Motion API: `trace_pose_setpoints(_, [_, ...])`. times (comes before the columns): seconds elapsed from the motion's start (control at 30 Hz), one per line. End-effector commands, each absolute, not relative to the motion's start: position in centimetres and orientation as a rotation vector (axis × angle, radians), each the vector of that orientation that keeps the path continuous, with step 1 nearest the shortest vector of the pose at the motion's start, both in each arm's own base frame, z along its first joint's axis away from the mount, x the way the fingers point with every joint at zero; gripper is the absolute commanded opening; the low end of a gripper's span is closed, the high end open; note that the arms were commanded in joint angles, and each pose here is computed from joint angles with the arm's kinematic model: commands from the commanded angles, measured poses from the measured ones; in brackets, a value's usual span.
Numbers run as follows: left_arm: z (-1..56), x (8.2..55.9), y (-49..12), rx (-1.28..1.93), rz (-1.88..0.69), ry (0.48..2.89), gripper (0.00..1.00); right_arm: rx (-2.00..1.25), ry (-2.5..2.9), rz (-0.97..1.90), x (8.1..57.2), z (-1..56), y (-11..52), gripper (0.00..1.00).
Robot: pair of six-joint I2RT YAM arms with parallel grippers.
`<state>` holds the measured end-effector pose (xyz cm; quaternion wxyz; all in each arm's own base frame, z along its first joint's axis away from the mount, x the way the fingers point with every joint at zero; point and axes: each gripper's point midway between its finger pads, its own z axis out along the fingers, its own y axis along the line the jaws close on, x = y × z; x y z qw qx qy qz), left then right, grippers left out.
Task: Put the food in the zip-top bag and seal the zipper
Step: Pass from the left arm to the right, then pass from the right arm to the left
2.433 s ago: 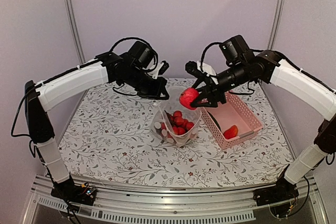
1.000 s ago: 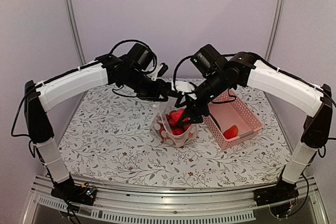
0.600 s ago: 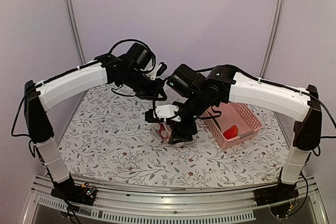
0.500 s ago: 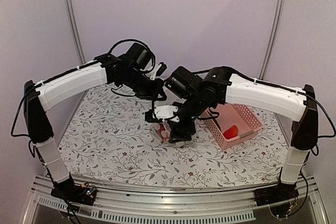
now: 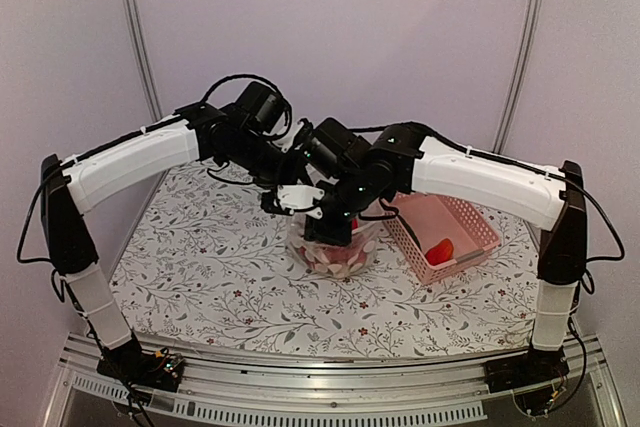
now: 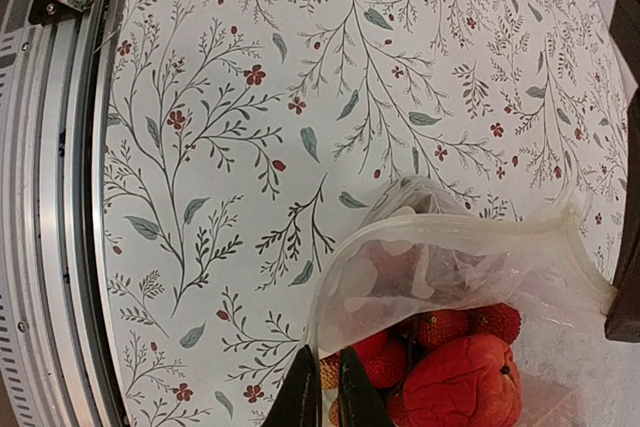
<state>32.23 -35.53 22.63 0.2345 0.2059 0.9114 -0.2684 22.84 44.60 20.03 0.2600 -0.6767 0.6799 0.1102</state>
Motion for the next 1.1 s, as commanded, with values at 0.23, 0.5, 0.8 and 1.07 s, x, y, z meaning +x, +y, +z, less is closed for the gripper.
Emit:
trace_pose_setpoints(0.23, [21.9,31.6,-32.5,0.669,-0.612,2.518,0.16,-1.806,1.703,0.336,21.8,25.4,43.3,0.0])
trace_pose_setpoints(0.5, [20.0,31.7,-31.3,0.704,-0.486,2.585,0.1,-1.883,1.669,0.363,20.2,25.2,41.7,0.0])
trace_pose_setpoints(0.8, [21.3,31.7,-32.2,0.688,-0.561,2.553,0.0,-1.875,1.679,0.438,20.7,25.0,41.0,0.11])
trace_pose_setpoints(1.07, [20.5,31.7,-32.7,0.678,-0.585,2.58,0.0,-1.84,1.645,0.547,20.5,27.2,40.1,0.4])
